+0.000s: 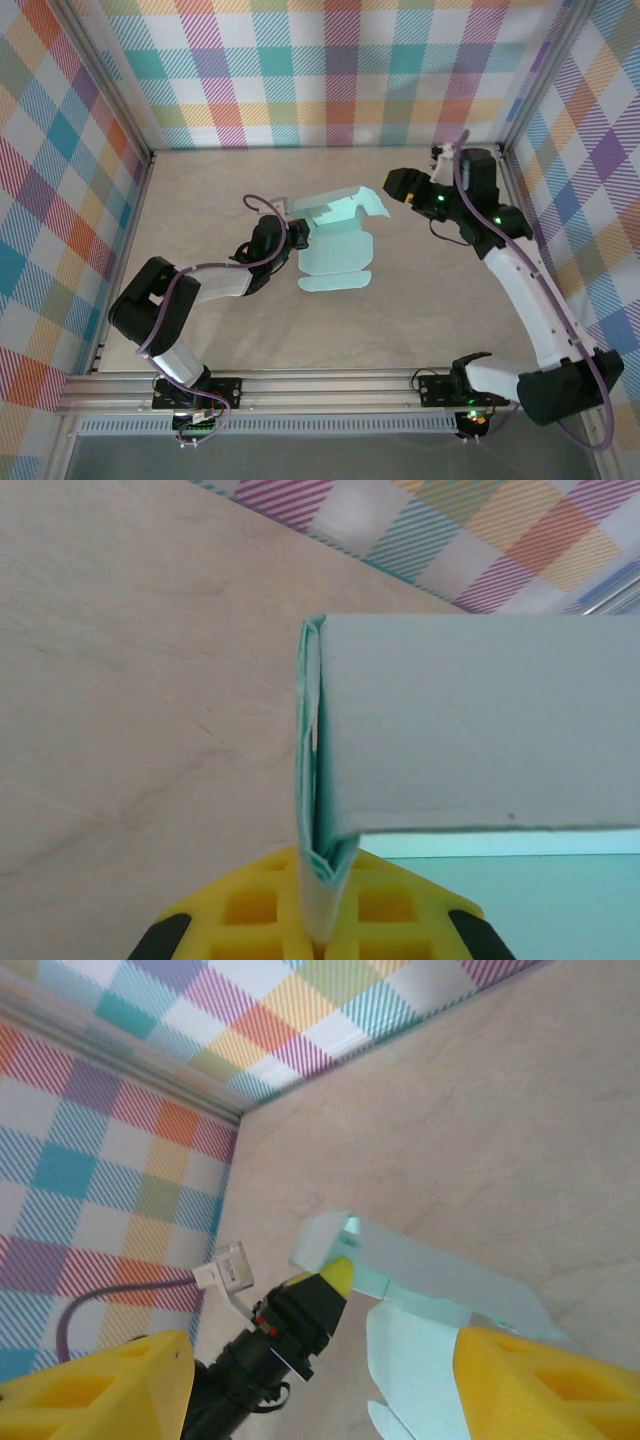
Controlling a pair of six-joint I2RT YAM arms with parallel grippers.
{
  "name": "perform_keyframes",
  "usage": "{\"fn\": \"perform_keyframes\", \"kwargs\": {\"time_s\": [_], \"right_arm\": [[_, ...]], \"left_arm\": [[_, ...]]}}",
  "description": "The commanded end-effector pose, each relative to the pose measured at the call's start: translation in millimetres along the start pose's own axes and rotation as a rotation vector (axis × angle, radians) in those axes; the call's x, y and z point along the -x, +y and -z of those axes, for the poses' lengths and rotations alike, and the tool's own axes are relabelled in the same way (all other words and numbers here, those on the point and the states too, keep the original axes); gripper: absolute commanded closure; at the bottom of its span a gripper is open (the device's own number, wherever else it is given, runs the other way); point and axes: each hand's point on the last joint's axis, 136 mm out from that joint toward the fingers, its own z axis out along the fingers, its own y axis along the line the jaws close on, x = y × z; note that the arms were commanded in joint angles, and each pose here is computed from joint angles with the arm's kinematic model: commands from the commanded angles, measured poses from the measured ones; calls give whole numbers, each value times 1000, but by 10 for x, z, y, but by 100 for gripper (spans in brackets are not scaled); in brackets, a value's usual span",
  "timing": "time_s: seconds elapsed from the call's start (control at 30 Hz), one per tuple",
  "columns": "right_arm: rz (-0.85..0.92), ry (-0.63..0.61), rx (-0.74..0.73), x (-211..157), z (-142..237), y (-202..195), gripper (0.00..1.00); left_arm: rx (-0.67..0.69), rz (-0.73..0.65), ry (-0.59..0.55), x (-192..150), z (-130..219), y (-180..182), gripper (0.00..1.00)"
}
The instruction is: Fold the paper box
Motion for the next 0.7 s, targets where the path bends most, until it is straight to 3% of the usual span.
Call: {"fn": "perform_keyframes", "kwargs": {"time_s": [0.0,0.33,0.67], "right_arm": [[139,81,-101,-112,-107,67,32],[161,233,-140,-136,-868,381,36],[105,347,-228,-456,-1198,79,43]], "left_arm": [[52,-81,-58,202,42,35,100],[55,-112,-92,314,73,3,100],[64,-62,-86,287,32,34,100]]}}
